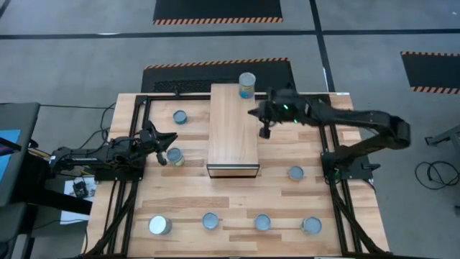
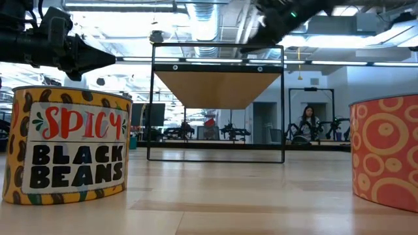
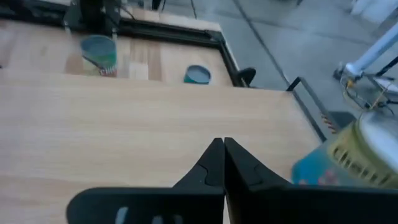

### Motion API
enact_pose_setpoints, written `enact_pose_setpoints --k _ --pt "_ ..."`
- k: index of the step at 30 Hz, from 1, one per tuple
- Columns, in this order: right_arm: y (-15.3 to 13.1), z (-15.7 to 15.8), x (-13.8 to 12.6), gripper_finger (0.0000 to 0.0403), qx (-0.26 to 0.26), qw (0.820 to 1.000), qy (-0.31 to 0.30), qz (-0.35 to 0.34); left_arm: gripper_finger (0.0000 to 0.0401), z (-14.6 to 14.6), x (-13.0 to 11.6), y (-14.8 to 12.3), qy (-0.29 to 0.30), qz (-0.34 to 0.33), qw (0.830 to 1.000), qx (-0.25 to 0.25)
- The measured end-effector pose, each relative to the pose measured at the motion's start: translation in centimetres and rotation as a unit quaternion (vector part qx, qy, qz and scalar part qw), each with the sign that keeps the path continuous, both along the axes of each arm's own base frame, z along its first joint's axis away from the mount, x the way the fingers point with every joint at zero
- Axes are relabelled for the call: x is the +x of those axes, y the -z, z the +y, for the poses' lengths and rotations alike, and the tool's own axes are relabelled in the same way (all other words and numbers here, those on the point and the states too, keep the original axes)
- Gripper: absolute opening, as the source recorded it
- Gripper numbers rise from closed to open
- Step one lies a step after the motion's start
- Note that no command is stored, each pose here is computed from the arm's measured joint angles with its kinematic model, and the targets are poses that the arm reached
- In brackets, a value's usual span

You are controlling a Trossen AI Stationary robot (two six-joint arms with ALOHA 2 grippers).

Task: Pick and place cans onto a shelf
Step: Put the canned chicken soup on the shelf

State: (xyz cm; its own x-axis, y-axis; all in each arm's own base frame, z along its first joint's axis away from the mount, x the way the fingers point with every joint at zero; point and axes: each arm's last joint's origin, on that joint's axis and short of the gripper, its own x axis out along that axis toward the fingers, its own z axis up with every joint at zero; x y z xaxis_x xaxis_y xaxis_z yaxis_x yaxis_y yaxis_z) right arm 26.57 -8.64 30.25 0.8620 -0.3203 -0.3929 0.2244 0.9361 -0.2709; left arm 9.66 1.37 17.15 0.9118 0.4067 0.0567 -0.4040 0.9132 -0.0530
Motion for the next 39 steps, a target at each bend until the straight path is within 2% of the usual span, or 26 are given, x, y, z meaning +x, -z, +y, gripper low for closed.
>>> enact_pose_setpoints --k 7,14,18,26,33,39 --pt "4.9 0.5 -3.8 0.0006 -0.004 0.994 -0.012 -0.105 0.0043 0.0 0.0 -0.1 0.001 -0.005 1.000 -0.008" --pt "6.6 -1.6 -6.8 0.0006 -0.004 0.975 -0.074 -0.210 0.0008 0.1 0.3 -1.4 -0.020 0.018 1.000 -0.014" --pt "6.5 -3.0 -7.8 0.0006 0.007 0.969 -0.092 -0.227 0.0002 0.3 1.1 -1.6 -0.054 0.055 0.997 -0.028" --pt "6.4 -3.7 -8.3 0.0008 0.000 0.970 -0.078 -0.231 0.0000 1.2 3.3 -3.6 -0.091 0.119 0.986 -0.066" --pt "7.8 -3.9 -9.3 0.0008 -0.010 0.971 -0.070 -0.227 0.0000 1.7 4.7 -7.3 -0.073 0.211 0.969 -0.105" --pt "9.1 -3.7 -10.6 0.0008 -0.025 0.964 -0.077 -0.252 0.0000 1.7 5.4 -9.1 -0.075 0.285 0.943 -0.155"
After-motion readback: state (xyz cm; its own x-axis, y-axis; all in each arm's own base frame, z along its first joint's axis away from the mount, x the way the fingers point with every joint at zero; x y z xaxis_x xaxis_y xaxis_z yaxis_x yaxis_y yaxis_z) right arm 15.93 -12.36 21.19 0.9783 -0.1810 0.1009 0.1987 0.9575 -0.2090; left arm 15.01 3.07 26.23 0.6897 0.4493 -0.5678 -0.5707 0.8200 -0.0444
